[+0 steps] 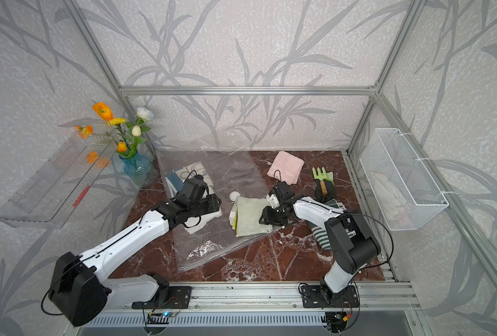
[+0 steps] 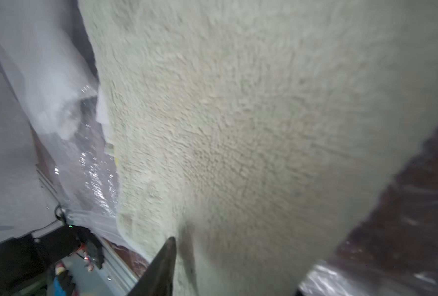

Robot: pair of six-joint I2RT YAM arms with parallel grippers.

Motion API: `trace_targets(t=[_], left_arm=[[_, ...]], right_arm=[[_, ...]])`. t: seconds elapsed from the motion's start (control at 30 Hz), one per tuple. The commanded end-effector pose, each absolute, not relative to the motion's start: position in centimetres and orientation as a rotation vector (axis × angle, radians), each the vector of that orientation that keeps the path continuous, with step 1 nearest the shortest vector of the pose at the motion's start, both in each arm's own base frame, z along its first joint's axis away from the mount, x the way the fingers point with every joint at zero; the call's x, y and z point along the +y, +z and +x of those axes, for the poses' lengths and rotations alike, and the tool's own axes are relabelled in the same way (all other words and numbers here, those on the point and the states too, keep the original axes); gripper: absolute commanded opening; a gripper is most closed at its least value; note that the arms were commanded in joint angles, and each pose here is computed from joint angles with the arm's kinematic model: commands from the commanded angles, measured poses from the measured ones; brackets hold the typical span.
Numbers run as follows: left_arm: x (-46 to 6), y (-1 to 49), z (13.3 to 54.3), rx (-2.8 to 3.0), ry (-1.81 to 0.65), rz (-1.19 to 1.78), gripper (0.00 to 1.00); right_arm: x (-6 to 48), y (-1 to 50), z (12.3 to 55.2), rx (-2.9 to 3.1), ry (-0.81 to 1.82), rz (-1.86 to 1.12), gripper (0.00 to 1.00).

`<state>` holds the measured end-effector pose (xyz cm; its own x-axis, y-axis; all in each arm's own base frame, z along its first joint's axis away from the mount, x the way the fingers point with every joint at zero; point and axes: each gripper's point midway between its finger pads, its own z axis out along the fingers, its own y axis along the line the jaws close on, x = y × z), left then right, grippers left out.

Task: Place the folded towel into the vacuum bag
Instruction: Place the towel in the vacuum bag, then pick up the towel from the vacuum bag.

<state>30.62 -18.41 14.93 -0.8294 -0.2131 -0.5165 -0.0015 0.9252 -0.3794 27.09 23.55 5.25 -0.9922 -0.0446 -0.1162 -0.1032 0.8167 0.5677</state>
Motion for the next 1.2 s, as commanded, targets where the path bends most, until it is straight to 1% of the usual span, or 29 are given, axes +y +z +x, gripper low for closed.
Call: trace_targets(t=[0.0,0.1,0.17,0.23,0.33,0.4,0.47,0.5,0.6,0.77,0.87,0.97,1.1,1.17], left_arm=[[-23.1,15.0,29.9,2.528,-0.644,-0.025,0.55],[-26.7,13.7,29.6,2.544,-0.731,0.041,0.53],[-28.5,12.6,30.0,2.552,-0.756,0.072,0.49],[-29.6,11.4,30.6,2.564,-0.785,0.079,0.45],[-30.7,10.0,31.8,2.56,-0.793,0.091,0.38],[-31.3,8.8,32.5,2.571,-0.774,0.107,0.34],[-31.4,6.7,32.9,2.609,-0.732,0.113,0.31],[-31.4,5.6,33.0,2.632,-0.717,0.111,0.29],[-31.2,3.0,32.6,2.676,-0.703,0.095,0.27],[-30.7,2.1,31.9,2.687,-0.721,0.079,0.27],[-29.2,3.8,31.3,2.661,-0.788,0.027,0.26],[-26.7,5.1,30.6,2.653,-0.764,-0.051,0.26],[-27.5,3.1,30.1,2.667,-0.829,-0.084,0.24],[-28.4,2.3,30.4,2.658,-0.891,-0.099,0.24]], right_arm=[[24.6,8.3,28.2,2.767,1.051,-0.203,0.62],[23.2,8.0,29.1,2.727,1.14,-0.059,0.64],[22.4,7.1,29.9,2.719,1.147,0.019,0.64],[22.5,6.1,30.2,2.729,1.15,0.074,0.61],[22.1,4.9,30.6,2.73,1.125,0.202,0.5],[21.3,4.5,30.8,2.747,0.992,0.22,0.36],[21.1,5.3,31.0,2.756,0.846,0.155,0.26],[21.3,5.8,31.0,2.76,0.772,0.074,0.22],[22.1,7.2,30.7,2.761,0.65,-0.055,0.15],[24.1,9.7,29.6,2.733,0.36,-0.321,0.12],[24.6,10.0,29.3,2.733,0.229,-0.415,0.11],[23.9,10.3,29.9,2.718,0.099,-0.464,0.09],[25.8,10.7,30.7,2.683,0.081,-0.553,0.09],[27.7,10.7,30.9,2.685,0.141,-0.563,0.1]])
